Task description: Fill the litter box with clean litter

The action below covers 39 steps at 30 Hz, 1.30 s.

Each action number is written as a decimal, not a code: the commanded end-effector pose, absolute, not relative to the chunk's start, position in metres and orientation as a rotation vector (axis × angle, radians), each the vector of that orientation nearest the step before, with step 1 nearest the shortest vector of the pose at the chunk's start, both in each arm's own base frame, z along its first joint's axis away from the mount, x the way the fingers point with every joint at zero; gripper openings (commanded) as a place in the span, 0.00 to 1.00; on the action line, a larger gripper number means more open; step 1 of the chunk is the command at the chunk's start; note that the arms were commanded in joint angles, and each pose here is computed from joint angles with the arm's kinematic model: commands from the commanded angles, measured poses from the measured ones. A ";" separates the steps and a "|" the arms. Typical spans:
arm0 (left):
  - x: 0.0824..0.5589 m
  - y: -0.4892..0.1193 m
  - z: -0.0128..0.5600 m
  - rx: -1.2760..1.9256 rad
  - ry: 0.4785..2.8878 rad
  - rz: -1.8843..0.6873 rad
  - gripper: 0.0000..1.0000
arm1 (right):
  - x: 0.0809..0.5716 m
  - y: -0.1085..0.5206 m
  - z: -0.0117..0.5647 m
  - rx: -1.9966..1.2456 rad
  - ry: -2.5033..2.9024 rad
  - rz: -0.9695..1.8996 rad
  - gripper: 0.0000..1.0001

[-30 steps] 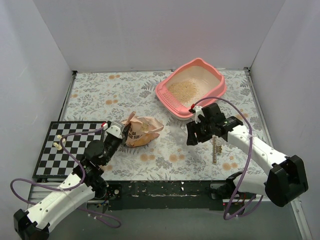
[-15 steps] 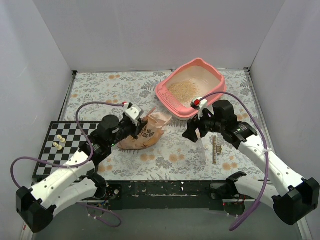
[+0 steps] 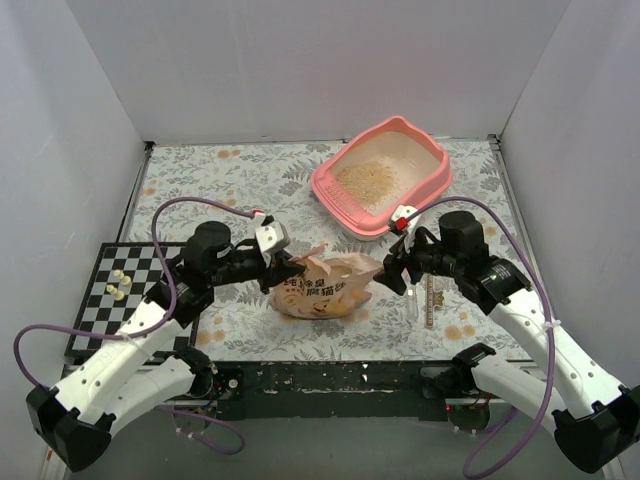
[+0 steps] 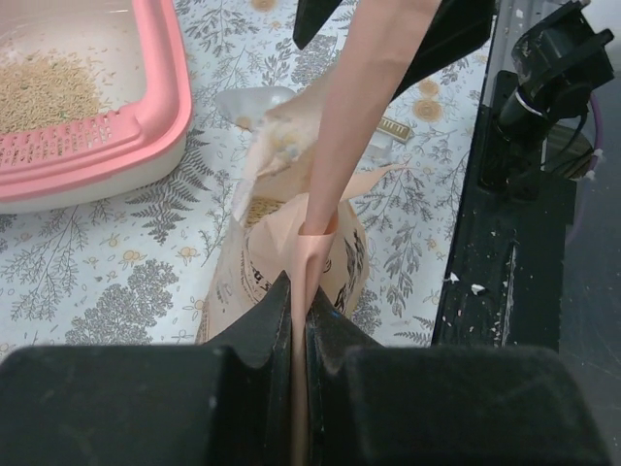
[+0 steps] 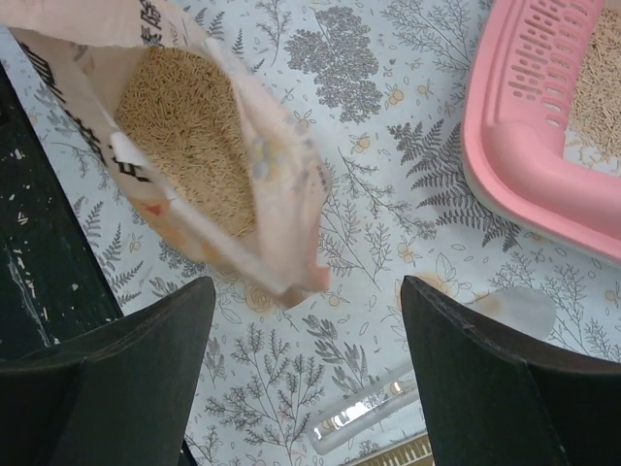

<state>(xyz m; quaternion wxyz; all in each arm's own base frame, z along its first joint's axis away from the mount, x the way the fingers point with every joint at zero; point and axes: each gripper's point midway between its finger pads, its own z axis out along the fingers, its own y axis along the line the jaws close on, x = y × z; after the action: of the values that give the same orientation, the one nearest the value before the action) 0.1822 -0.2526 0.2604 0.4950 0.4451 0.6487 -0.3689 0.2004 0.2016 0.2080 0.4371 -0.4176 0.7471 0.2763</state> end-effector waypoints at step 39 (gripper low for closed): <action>0.177 -0.247 0.276 1.083 1.404 -0.895 0.00 | 0.144 0.240 0.225 -1.002 1.536 1.209 0.84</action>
<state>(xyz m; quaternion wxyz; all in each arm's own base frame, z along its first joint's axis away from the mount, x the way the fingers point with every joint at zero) 0.1721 -0.2473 0.2556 0.5175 0.4592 0.6116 -0.3838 0.1419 0.2308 0.2022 0.4248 -0.4105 0.6634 0.4592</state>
